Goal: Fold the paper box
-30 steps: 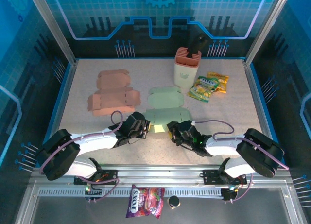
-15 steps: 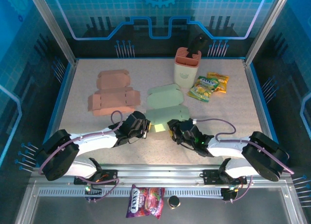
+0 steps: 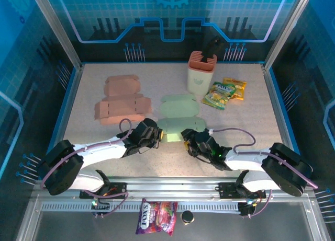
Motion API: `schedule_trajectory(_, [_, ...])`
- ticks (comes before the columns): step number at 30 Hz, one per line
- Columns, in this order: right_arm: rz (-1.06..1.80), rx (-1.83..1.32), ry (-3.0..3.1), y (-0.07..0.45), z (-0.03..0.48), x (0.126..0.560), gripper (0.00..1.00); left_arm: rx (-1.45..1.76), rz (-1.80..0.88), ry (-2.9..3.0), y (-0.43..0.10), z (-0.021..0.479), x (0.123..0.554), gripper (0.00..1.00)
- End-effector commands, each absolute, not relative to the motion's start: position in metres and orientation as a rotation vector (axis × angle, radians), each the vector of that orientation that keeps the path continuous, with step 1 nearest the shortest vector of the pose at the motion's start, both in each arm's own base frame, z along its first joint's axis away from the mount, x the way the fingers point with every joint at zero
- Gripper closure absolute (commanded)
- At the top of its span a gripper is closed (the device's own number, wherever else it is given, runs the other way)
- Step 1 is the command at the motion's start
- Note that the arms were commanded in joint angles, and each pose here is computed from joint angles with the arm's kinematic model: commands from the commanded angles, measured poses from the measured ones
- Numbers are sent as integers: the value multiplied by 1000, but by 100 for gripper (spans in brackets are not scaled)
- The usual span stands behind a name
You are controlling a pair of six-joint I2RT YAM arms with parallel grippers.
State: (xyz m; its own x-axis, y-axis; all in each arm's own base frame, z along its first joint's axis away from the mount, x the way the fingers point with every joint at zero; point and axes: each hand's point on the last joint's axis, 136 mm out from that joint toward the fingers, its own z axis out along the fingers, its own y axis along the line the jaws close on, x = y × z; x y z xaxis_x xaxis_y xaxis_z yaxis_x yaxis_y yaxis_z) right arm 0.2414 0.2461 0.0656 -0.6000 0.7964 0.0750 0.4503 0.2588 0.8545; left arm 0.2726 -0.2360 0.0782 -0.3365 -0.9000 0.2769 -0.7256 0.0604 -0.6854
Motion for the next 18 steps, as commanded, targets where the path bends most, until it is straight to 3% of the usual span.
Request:
schedule_trajectory(1, [1312,1112,2094,251,73,251,38,-1672,-1157,2135,-243,84,269,100])
schedule_trajectory(14, [1303,1145,2056,247,90,256,81,-1670,-1142,2150,-241,83,266,100])
schedule_trajectory(16, [1297,1156,2047,244,92,256,88,-1654,-1153,2154,-241,84,266,91])
schedule_trajectory(18, [1299,1158,2037,242,98,260,93,-1623,-1166,2167,-242,92,265,66])
